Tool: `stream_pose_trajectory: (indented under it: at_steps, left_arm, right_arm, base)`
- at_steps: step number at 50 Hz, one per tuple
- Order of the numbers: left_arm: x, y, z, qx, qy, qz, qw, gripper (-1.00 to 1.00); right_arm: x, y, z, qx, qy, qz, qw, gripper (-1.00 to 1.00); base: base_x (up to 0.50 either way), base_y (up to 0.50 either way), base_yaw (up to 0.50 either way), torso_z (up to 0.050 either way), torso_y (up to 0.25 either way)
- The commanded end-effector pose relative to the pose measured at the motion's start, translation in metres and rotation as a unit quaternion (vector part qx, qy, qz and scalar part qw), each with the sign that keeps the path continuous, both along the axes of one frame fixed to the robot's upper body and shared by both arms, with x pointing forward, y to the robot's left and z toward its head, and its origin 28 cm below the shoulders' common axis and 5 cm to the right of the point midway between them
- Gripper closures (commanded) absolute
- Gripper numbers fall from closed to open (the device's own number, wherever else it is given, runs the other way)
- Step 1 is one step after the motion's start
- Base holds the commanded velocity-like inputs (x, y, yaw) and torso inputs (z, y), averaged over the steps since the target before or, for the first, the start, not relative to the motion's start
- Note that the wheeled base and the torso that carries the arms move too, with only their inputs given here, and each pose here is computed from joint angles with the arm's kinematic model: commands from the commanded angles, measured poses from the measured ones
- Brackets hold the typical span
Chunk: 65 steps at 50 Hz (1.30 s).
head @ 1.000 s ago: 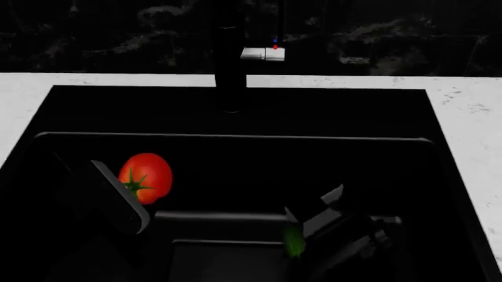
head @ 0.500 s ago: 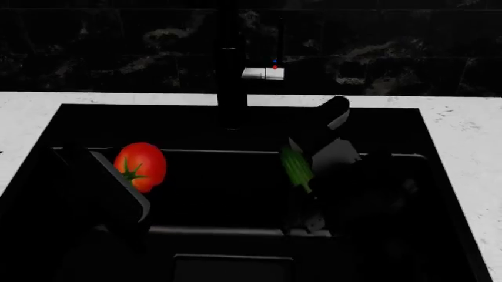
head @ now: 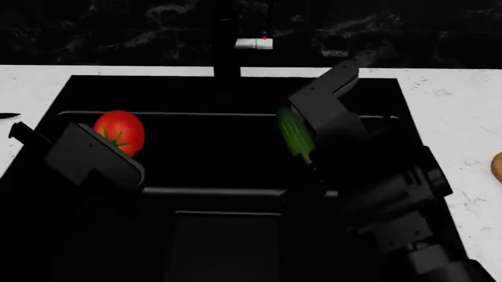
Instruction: Pick the vegetables from the sink and place them on the cutting board.
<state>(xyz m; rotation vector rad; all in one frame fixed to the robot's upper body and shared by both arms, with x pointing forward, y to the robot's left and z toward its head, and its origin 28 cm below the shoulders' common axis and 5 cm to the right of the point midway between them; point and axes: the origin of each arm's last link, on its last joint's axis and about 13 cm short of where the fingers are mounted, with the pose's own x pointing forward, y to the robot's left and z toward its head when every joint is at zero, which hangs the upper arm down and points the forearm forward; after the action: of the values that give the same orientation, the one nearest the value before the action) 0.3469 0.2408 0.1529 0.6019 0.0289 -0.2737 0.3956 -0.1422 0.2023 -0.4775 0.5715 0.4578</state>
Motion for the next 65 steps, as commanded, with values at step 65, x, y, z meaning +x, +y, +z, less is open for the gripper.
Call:
stream_pose_trajectory:
  at_steps: [65]
  left_arm:
    - [0.011,-0.050,0.051,-0.103,-0.036,-0.018,0.994,1.00]
  right_arm:
    - [-0.010,-0.009,0.026,0.046,-0.075,-0.041,0.995,1.00]
  base:
    - [-0.07,-0.50,0.00,0.000,0.000]
